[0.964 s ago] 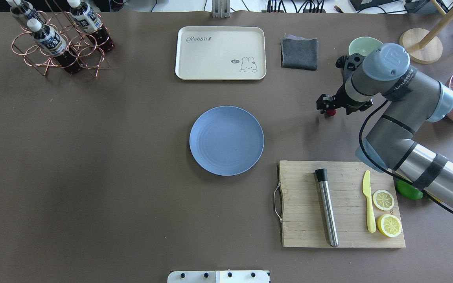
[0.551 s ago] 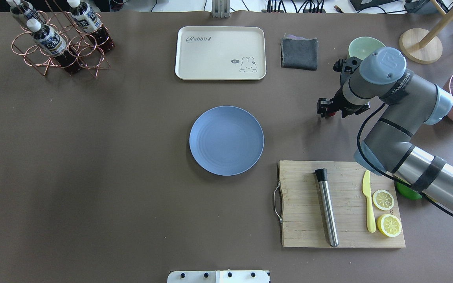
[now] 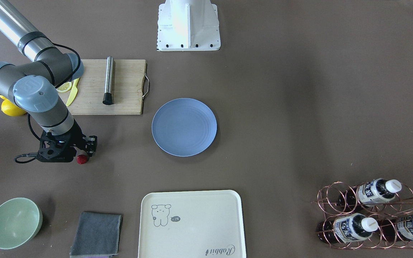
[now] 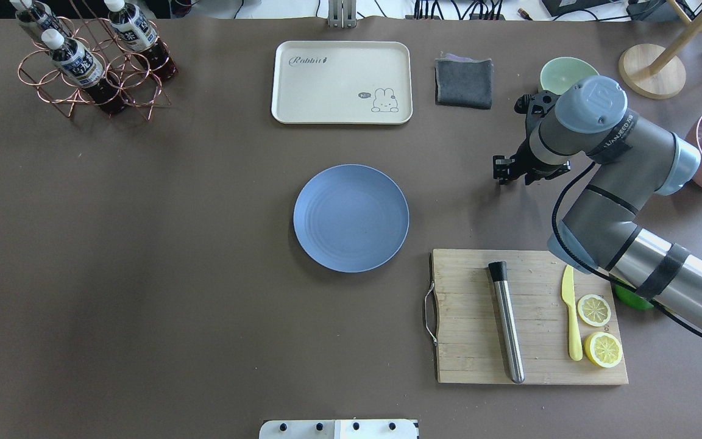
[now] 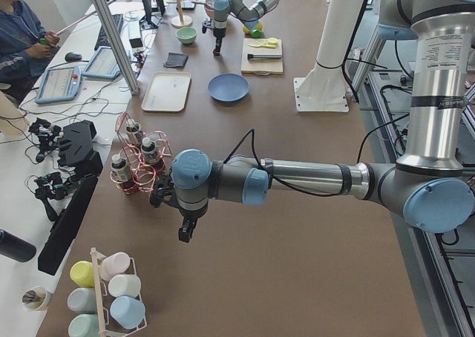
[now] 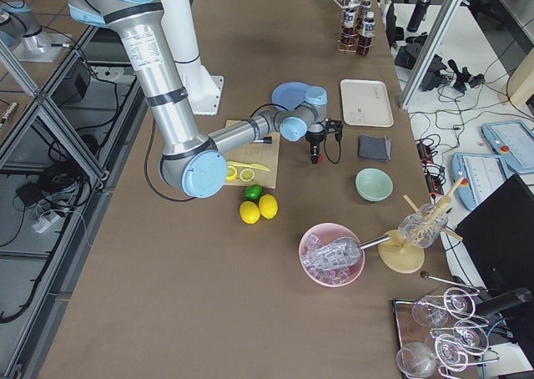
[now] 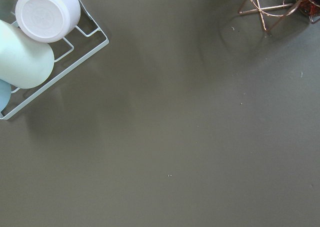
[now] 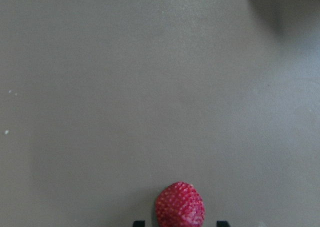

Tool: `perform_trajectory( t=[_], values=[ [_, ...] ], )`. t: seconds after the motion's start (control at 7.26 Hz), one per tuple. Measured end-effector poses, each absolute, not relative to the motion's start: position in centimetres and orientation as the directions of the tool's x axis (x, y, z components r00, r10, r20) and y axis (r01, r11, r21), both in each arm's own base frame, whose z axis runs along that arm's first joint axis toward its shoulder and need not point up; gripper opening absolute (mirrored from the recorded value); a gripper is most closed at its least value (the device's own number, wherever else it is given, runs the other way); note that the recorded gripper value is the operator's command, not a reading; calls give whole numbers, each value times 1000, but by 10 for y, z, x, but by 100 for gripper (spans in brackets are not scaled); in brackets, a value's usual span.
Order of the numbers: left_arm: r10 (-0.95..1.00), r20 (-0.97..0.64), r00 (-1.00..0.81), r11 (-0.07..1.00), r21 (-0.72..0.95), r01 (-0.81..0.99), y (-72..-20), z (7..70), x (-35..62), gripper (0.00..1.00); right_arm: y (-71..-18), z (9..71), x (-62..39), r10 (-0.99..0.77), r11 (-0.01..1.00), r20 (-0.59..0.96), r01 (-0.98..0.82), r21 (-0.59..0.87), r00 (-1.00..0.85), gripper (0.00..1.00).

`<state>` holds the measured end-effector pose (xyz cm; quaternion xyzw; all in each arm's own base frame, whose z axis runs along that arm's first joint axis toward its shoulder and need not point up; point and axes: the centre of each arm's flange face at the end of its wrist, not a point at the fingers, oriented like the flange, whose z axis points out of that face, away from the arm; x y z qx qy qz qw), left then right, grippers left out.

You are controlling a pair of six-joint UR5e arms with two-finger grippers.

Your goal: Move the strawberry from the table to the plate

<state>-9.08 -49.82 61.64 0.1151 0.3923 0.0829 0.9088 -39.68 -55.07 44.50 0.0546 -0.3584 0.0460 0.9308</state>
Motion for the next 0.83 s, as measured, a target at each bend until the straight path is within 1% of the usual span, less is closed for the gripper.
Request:
perform_trajectory(
  t=[0.41, 0.83],
  values=[
    [241, -695, 677, 960, 272, -63, -492, 622, -91, 98, -559, 445, -391, 44, 988, 670, -129, 78, 742, 57],
    [240, -695, 678, 960, 274, -59, -490, 621, -93, 98, -562, 443, -394, 48, 988, 668, -135, 79, 742, 51]
  ],
)
